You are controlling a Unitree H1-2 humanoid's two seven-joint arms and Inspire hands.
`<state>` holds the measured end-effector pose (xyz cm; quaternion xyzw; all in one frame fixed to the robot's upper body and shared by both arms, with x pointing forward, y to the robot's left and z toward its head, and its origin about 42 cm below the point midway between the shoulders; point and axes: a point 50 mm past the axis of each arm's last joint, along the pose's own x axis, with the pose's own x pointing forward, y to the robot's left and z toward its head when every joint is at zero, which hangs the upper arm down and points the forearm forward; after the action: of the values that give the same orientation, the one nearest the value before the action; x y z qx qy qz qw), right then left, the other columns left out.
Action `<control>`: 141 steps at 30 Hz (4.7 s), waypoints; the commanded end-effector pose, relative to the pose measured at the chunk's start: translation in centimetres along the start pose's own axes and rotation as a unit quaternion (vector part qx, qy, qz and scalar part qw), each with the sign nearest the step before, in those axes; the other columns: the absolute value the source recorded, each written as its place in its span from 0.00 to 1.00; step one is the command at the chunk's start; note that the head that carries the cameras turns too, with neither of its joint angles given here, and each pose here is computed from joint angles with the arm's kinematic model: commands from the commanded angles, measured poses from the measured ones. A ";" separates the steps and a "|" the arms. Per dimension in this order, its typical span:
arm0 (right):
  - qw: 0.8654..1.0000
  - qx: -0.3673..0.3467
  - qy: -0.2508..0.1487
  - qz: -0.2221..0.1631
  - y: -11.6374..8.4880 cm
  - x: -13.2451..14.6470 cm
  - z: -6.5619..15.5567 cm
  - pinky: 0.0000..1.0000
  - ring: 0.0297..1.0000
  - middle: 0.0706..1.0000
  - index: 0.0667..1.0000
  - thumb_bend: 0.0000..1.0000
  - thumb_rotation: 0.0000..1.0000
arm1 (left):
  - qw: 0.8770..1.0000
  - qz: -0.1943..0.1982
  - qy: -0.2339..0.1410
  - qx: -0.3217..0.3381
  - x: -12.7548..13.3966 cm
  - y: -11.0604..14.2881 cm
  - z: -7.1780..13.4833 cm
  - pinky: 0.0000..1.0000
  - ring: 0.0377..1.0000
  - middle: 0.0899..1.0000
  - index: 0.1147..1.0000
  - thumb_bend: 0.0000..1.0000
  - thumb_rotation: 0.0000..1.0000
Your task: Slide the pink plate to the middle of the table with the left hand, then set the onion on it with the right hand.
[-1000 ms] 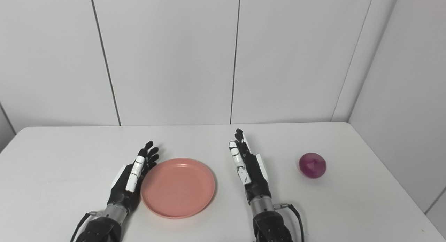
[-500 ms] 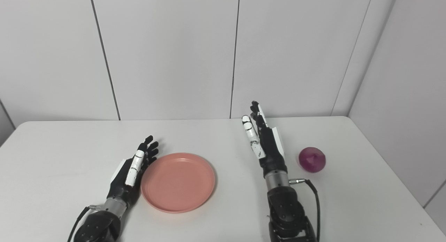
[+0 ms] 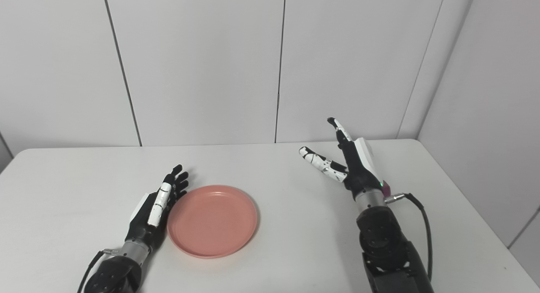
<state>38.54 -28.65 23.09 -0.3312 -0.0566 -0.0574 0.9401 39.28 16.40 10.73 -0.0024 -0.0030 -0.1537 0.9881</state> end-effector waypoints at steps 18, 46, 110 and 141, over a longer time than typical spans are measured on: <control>0.992 -0.112 0.042 -0.043 -4.0 -0.5 -0.2 0.73 0.85 0.90 0.90 0.76 0.43 | 0.999 -0.017 -0.041 0.006 1.2 0.5 1.8 0.97 0.98 0.98 0.98 0.68 1.00; 0.956 -0.252 0.134 -0.068 -6.5 -0.5 -2.3 0.85 0.90 0.91 0.92 0.86 0.57 | 0.999 -0.023 -0.042 0.000 1.1 0.8 1.2 0.96 0.98 0.97 0.98 0.66 1.00; 0.963 -0.223 0.148 -0.023 -2.7 0.3 -6.1 0.49 0.61 0.69 0.77 0.75 0.01 | 0.999 -0.026 -0.043 0.009 0.3 0.2 1.6 0.96 0.97 0.97 0.98 0.65 1.00; 0.976 -0.160 0.085 -0.122 -2.6 -0.1 -5.1 0.21 0.35 0.44 0.48 0.51 0.00 | 0.999 -0.028 -0.044 0.004 0.4 -0.5 2.1 0.97 0.98 0.98 0.98 0.65 1.00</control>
<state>37.80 -34.12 18.05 -0.4636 0.0609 -0.1898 0.8633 38.47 16.34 10.72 -0.0108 -0.0099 -0.1747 0.9845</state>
